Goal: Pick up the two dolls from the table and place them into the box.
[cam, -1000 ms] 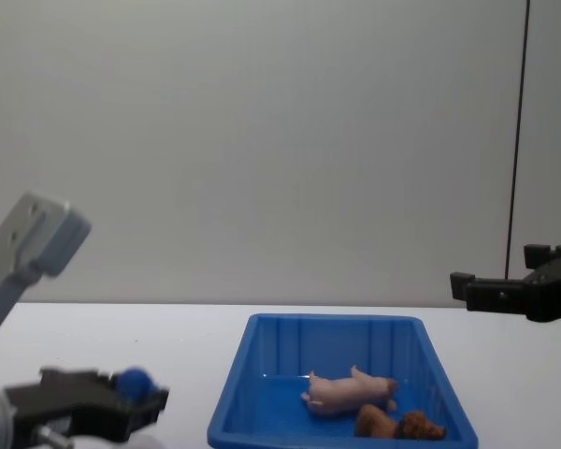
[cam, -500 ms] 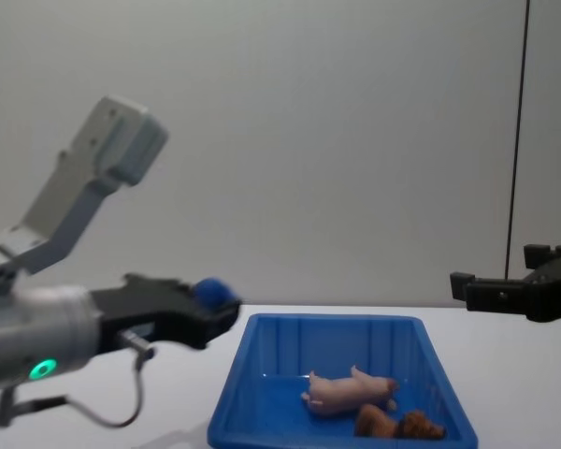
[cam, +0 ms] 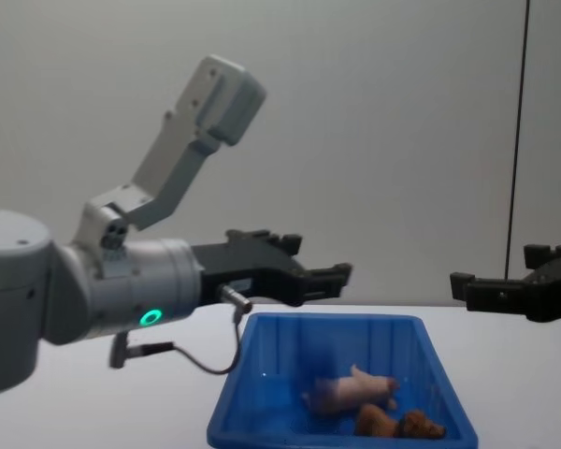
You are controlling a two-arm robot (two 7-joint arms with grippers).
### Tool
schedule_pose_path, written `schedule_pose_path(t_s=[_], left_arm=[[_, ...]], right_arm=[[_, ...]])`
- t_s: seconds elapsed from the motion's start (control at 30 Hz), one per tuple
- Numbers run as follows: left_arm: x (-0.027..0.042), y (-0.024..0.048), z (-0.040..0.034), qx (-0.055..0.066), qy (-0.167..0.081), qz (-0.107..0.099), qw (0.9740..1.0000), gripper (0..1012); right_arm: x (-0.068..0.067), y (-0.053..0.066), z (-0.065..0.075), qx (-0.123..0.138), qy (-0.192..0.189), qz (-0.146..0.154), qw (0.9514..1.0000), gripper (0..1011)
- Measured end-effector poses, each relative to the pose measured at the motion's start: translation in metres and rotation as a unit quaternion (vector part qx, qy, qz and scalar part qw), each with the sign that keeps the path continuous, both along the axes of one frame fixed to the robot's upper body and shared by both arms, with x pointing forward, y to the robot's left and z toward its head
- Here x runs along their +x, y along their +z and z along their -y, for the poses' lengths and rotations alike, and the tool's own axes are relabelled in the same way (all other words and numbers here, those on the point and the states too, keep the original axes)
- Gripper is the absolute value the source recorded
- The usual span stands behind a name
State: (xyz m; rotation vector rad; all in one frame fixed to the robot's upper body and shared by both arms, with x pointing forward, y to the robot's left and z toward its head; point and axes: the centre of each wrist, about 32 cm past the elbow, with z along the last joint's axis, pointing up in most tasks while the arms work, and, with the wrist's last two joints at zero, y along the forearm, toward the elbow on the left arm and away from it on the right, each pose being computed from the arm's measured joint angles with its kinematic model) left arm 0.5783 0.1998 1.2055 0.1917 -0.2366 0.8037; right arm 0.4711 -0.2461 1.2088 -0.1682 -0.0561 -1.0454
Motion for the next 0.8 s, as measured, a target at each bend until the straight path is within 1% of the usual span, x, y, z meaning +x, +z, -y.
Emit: schedule_pose_path(t_s=[0.03,0.07,0.1,0.13,0.2,0.23,0.3,0.33,0.43,0.57,0.7,0.8], left_arm=[[0.0014,0.0007,0.0016,0.0,-0.004,0.002,1.0,746],[0.0045,0.0025,0.0062,0.0,-0.013,0.007,0.9999,756],[0.0052,0.0026,0.008,-0.001,-0.016,0.007,0.9998,782],[0.0057,0.0031,0.0091,-0.001,-0.018,0.009,0.9998,837],[0.0064,0.004,0.0111,-0.001,-0.022,0.012,0.9997,875],[0.0065,0.0046,0.0129,-0.001,-0.026,0.014,0.9996,927],[0.0059,0.0059,0.0144,-0.001,-0.028,0.018,0.9994,935],[0.005,0.0068,0.0153,-0.002,-0.03,0.02,0.9993,999],[0.0015,0.0073,0.0163,-0.002,-0.032,0.024,0.9992,1003],[-0.0057,0.0089,0.0157,-0.003,-0.03,0.033,0.999,1003],[-0.0107,0.0101,0.0156,-0.005,-0.029,0.039,0.9988,1003],[-0.0127,0.0107,0.0155,-0.006,-0.028,0.041,0.9987,1003]], right_arm=[[0.0,0.0,0.0,0.0,0.0,0.0,1.0,1001],[0.0,0.0,0.0,0.0,0.0,0.0,1.0,1001],[0.0,0.0,0.0,0.0,0.0,0.0,1.0,1001],[0.0,0.0,0.0,0.0,0.0,0.0,1.0,1001],[0.0,0.0,0.0,0.0,0.0,0.0,1.0,1001],[0.0,0.0,0.0,0.0,0.0,0.0,1.0,1001],[0.0,0.0,0.0,0.0,0.0,0.0,1.0,1001],[0.0,0.0,0.0,0.0,0.0,0.0,1.0,1001],[0.0,0.0,0.0,0.0,0.0,0.0,1.0,1001],[0.0,0.0,0.0,0.0,0.0,0.0,1.0,1001],[0.0,0.0,0.0,0.0,0.0,0.0,1.0,1001],[0.0,0.0,0.0,0.0,0.0,0.0,1.0,1001]])
